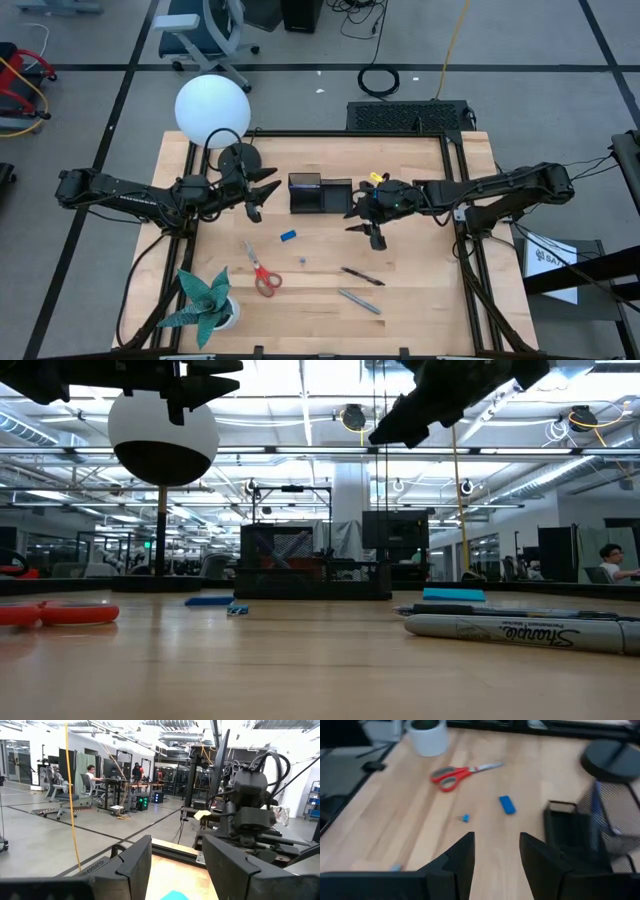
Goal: Pick and place office supplies into organizer
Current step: Put the black pen into the black desk organizer
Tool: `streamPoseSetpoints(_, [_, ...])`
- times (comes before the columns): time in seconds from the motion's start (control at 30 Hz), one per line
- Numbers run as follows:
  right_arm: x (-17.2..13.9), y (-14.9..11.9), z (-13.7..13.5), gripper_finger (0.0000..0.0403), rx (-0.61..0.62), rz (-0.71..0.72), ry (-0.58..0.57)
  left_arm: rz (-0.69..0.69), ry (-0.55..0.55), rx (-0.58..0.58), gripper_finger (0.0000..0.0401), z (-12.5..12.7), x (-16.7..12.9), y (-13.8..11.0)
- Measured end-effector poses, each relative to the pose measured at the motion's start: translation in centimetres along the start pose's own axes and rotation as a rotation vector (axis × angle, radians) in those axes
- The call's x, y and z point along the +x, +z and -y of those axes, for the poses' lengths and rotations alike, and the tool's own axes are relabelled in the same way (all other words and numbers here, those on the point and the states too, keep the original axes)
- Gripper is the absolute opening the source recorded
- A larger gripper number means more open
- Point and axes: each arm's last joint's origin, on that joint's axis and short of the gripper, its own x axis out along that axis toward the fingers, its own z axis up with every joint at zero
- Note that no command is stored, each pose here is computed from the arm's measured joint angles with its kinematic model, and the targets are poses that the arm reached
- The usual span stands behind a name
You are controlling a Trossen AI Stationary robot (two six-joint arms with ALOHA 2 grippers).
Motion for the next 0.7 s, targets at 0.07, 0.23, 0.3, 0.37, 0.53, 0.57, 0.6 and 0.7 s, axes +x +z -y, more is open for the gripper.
streamPoseSetpoints(0.07, [0.0,-0.1,0.1,0.0144,0.037,-0.013,-0.03,0.0,0.0,0.0,0.0184,0.0,0.0,0.0])
streamPoseSetpoints(0.23, [0.0,-0.7,0.2,0.0143,0.126,-0.074,-0.086,0.0,0.0,0.0,0.0184,0.0,0.0,0.0])
streamPoseSetpoints(0.3, [-0.1,-1.2,0.2,0.0144,0.148,-0.119,-0.109,-0.001,0.0,0.0,0.0184,0.0,0.0,0.0])
streamPoseSetpoints(0.37, [-0.2,-1.7,0.3,0.0144,0.175,-0.171,-0.131,-0.001,0.0,0.0,0.0184,0.0,0.0,0.0])
streamPoseSetpoints(0.53, [-0.6,-3.3,-0.2,0.0145,0.291,-0.335,-0.157,0.0,0.0,0.0,0.0184,0.0,0.0,0.0])
streamPoseSetpoints(0.57, [-0.5,-3.6,-0.4,0.0145,0.306,-0.368,-0.158,-0.001,0.0,0.0,0.0184,0.0,0.0,0.0])
streamPoseSetpoints(0.6, [-0.3,-3.9,-0.7,0.0145,0.318,-0.398,-0.154,-0.001,0.0,0.0,0.0184,0.0,0.0,0.0])
streamPoseSetpoints(0.7, [0.5,-4.8,-1.7,0.0145,0.331,-0.475,-0.143,-0.001,0.0,0.0,0.0184,0.0,0.0,0.0])
